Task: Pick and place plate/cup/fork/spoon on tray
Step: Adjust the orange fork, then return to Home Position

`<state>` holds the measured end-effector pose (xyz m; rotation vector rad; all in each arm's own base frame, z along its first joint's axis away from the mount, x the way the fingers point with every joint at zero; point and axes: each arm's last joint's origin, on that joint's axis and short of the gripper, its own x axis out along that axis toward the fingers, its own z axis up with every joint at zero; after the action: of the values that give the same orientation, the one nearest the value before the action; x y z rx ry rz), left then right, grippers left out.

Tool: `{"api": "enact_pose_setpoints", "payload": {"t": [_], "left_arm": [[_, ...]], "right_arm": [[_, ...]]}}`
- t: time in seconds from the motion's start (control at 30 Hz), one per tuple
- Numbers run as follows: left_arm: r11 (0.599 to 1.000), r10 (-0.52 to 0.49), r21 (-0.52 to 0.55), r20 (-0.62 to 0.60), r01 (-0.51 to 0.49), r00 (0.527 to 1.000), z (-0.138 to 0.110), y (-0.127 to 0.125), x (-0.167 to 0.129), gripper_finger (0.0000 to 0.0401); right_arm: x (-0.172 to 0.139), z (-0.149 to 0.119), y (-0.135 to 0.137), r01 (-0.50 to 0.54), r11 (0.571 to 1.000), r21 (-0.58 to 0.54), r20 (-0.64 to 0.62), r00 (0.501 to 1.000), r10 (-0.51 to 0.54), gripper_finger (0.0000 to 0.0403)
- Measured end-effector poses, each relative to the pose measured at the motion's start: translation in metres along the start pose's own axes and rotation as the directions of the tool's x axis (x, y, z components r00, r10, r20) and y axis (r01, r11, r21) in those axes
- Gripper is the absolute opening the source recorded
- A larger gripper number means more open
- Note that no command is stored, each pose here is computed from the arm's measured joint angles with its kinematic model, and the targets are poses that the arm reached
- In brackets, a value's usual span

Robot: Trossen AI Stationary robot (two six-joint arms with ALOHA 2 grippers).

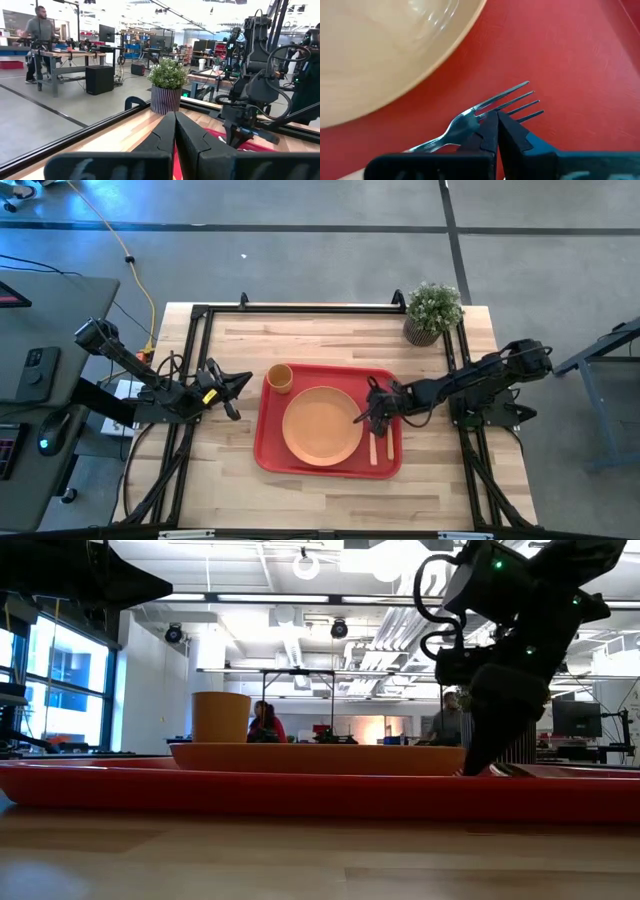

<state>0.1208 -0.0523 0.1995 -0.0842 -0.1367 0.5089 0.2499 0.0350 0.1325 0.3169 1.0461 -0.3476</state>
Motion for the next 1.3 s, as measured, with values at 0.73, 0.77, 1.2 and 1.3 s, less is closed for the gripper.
{"api": "enact_pose_setpoints", "payload": {"t": [0.73, 0.77, 1.2, 1.3], "left_arm": [[0.988, -0.146, 0.055, 0.02, 0.144, 0.989, 0.01, 0.003, 0.028, 0.0], [0.986, -0.161, 0.045, 0.017, 0.16, 0.987, 0.009, 0.003, 0.03, 0.0], [0.977, -0.178, 0.135, 0.087, 0.165, 0.98, 0.028, 0.025, 0.016, 0.0], [0.975, -0.182, 0.134, 0.031, 0.176, 0.983, 0.023, 0.03, 0.011, 0.0]], "right_arm": [[-0.054, 0.033, 0.012, -0.265, 0.939, -0.218, 0.641, 0.687, 0.343, 0.0], [-0.056, 0.033, 0.012, -0.293, 0.918, -0.268, 0.681, 0.616, 0.396, 0.0], [-0.131, 0.015, -0.038, -0.171, 0.903, -0.394, 0.746, 0.515, 0.423, 0.0], [-0.143, 0.0, -0.052, -0.156, 0.913, -0.378, 0.722, 0.567, 0.396, 0.0]]}}
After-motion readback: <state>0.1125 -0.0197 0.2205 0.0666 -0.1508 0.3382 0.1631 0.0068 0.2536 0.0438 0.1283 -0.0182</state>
